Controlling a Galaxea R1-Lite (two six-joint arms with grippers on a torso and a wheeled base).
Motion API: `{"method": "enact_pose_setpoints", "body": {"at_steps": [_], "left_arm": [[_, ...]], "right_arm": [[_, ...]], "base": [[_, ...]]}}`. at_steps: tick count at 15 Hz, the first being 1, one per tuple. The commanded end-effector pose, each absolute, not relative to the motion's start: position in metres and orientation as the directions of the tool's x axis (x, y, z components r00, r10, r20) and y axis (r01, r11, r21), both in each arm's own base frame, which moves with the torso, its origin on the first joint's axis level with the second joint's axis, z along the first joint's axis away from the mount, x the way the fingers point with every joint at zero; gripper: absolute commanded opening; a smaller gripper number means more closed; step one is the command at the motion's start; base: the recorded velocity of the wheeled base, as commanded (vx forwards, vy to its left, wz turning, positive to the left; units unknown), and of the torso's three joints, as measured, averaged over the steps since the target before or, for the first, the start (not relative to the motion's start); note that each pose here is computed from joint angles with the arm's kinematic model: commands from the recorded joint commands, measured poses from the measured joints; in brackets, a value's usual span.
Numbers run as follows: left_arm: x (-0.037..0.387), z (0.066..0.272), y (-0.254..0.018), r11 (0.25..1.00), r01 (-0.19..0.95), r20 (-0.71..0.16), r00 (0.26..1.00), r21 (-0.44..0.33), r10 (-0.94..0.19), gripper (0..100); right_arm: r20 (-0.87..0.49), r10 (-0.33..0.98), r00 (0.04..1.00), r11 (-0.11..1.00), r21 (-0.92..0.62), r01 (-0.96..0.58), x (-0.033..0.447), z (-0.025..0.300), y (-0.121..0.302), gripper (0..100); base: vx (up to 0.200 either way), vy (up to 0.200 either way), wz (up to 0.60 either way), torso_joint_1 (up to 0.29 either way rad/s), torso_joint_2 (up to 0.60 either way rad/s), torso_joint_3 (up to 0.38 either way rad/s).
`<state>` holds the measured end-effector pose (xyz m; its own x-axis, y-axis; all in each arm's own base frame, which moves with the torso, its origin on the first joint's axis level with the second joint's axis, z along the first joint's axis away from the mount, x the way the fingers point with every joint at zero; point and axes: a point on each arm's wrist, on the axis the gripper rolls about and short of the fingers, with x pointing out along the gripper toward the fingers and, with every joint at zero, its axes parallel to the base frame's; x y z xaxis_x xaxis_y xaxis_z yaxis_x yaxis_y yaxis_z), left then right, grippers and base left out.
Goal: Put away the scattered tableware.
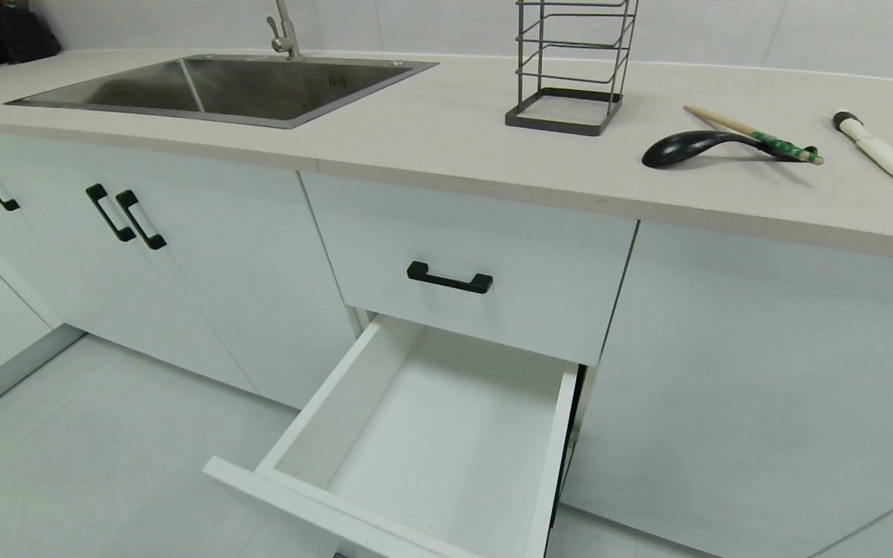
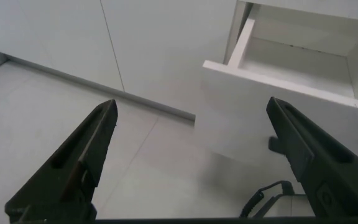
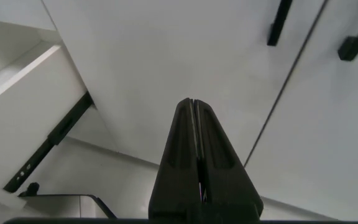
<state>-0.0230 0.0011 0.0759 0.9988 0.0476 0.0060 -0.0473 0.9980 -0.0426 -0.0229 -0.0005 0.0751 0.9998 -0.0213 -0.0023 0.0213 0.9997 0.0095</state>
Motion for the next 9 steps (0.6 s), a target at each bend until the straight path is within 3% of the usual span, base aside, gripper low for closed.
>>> {"method": "enact_pose_setpoints", "body": {"at_steps": [1,9], "left_arm": [[-0.0228,0.0760,0.0011,0.998,-0.047,0.005,0.999,-0.043,0.048,100],[-0.0228,0.0760,0.0011,0.998,-0.049,0.005,0.999,-0.043,0.049,100]], "right_arm": [[-0.005,-0.021,1.000,1.000,0.008,0.022,-0.0228,0.0750,-0.0005,0],[-0.003,-0.021,1.000,1.000,0.001,0.021,-0.0228,0.0752,-0.0005,0]], "base": [[0.000,0.000,0.00,0.000,0.00,0.000],[0.000,0.000,0.00,0.024,-0.03,-0.008]]}}
